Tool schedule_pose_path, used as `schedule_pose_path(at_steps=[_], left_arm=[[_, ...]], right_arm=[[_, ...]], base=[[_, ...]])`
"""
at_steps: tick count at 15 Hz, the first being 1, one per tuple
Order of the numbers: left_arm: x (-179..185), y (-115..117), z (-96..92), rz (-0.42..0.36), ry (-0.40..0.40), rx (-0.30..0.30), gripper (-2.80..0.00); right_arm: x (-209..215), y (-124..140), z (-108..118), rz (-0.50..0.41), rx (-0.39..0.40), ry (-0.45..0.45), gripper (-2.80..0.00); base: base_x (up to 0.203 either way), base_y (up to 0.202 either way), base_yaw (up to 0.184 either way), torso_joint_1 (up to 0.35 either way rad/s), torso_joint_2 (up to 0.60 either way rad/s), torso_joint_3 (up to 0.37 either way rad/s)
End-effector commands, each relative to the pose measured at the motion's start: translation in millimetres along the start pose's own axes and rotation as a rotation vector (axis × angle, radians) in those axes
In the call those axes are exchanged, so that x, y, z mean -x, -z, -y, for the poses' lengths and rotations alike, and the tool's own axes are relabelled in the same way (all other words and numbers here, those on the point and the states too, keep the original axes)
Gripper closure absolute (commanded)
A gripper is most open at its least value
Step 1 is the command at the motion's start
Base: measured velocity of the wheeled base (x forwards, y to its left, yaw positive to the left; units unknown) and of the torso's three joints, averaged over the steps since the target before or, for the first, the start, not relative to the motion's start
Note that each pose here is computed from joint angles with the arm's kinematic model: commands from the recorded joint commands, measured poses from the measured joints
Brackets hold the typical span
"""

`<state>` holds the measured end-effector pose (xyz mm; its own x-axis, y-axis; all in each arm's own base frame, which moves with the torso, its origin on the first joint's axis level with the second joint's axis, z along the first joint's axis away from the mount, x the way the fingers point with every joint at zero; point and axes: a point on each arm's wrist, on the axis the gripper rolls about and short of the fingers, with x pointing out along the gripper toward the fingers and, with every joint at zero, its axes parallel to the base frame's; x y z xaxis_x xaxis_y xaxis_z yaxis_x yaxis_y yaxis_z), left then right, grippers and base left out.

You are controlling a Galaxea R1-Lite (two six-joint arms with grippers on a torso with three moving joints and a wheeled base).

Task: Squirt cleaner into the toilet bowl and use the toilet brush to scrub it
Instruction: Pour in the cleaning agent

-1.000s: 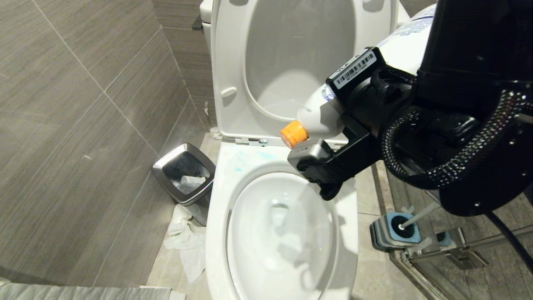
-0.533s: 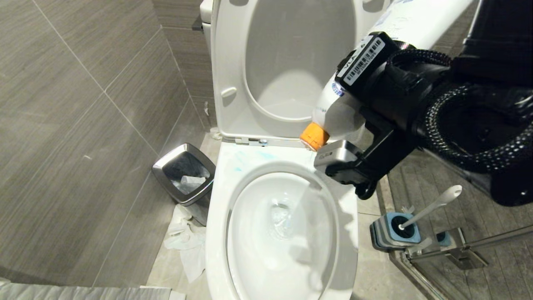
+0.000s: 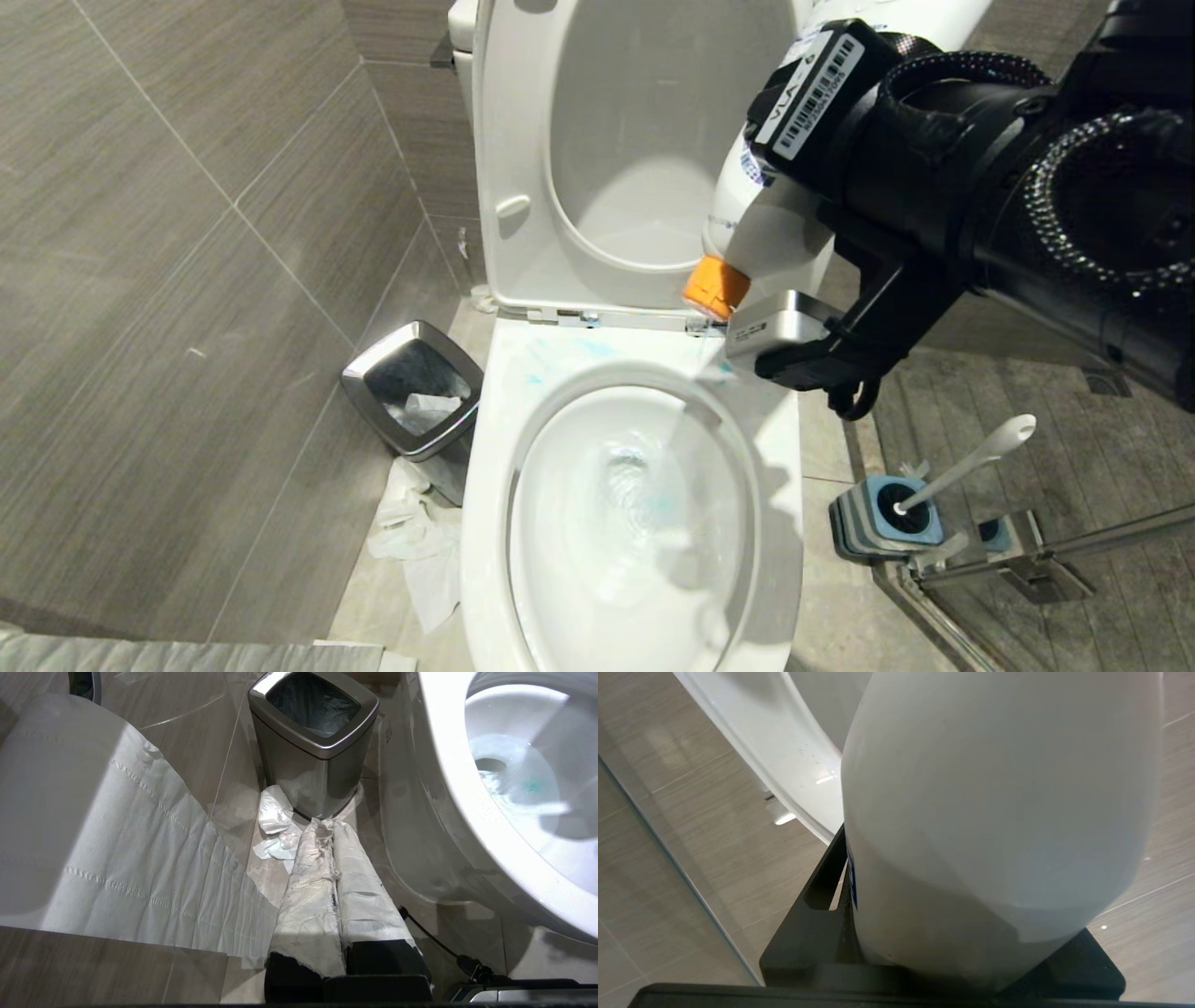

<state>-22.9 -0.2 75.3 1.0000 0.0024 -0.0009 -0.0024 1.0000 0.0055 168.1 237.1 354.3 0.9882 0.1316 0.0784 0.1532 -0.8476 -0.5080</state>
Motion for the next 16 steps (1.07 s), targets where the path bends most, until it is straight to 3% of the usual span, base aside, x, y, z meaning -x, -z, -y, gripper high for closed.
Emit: schedule_pose_path(at_steps=[1, 9, 16], left_arm=[[0, 0, 0.0, -0.002, -0.001, -0.001, 0.0], [0, 0, 0.0, -0.002, -0.001, -0.001, 0.0], [0, 0, 0.0, -0.002, -0.001, -0.001, 0.0]], right_arm=[[-1, -2, 1, -0.001, 0.015, -0.004, 0.0], [-3, -6, 2, 0.003, -0.038, 0.0, 0.0], [-7, -14, 2, 0.016, -0.22, -0.009, 0.0]], base=[[0.0, 0.0, 0.0, 0.0, 0.0, 0.0], [0.0, 0.0, 0.0, 0.0, 0.0, 0.0], [0.0, 0.0, 0.0, 0.0, 0.0, 0.0]])
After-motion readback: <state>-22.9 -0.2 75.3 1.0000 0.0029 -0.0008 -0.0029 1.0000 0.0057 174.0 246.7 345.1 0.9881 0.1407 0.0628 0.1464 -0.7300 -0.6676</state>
